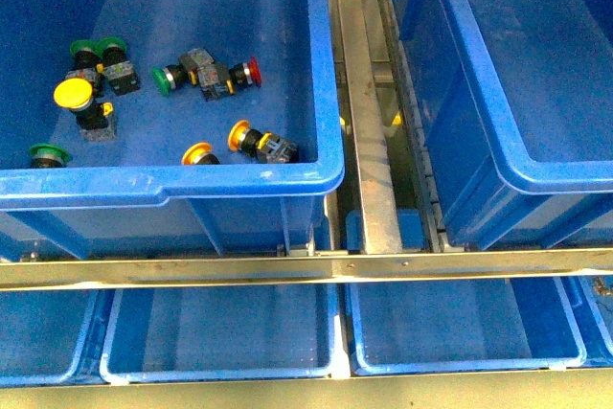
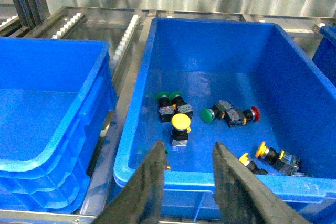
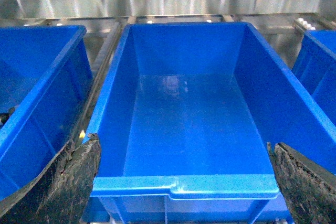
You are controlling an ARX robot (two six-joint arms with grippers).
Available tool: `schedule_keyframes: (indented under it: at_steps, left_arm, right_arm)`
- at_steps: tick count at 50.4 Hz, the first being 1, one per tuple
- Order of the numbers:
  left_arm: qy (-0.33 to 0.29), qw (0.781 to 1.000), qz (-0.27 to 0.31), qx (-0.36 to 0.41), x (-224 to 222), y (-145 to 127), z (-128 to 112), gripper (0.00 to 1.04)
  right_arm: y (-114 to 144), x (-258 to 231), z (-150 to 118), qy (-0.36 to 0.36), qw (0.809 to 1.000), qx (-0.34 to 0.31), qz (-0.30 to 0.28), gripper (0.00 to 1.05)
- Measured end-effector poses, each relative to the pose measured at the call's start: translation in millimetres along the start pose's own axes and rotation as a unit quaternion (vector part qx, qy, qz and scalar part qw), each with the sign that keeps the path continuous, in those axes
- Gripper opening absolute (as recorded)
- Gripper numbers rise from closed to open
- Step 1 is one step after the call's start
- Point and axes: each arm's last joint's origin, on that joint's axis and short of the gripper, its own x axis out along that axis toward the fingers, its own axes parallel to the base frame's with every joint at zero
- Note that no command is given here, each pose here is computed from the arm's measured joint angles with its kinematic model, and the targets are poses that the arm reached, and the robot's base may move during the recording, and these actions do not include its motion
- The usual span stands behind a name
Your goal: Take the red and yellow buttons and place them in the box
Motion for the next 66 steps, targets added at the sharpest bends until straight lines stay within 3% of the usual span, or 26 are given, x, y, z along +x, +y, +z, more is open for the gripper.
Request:
schedule_keyframes:
  at_steps: [19, 25, 27, 29, 33, 43, 50, 66]
  left_arm:
    - [0.000, 1.000, -0.001, 0.001, 0, 0, 0, 0.99]
    - [0.005, 1.000, -0.001, -0.004, 0, 0, 0, 0.97]
    - [0.072, 0.997, 0.000, -0.032, 1, 0, -1, 0.97]
    - [0.177, 0.981, 0.013, -0.082, 4, -1, 2, 0.97]
    - [0.240, 0.962, 0.021, -0.132, 23, -6, 18, 0.97]
    - [0.223, 0.964, -0.032, -0.141, 79, -23, 63, 0.97]
    - [0.211, 0.969, -0.059, -0.110, 111, -33, 80, 0.97]
    - [0.278, 0.957, -0.040, -0.070, 187, -48, 61, 0.97]
  right_arm:
    - [0, 0, 0, 0.000, 1.000, 0.000, -0.002, 0.99]
    - [0, 0, 0, 0.000, 1.000, 0.000, -0.002, 0.99]
    - [0, 0, 0, 0.000, 1.000, 0.000, -0.002, 0.99]
    - [0, 0, 0, 0.000, 1.000, 0.000, -0.002, 0.99]
    - [0, 0, 0, 0.000, 1.000, 0.000, -0.002, 0.99]
    - [0, 0, 0, 0.000, 1.000, 0.000, -0.002, 0.99]
    - [0, 0, 0, 0.000, 1.000, 0.000, -0.002, 0.99]
    - [0, 0, 0, 0.000, 1.000, 0.000, -0.002, 0.99]
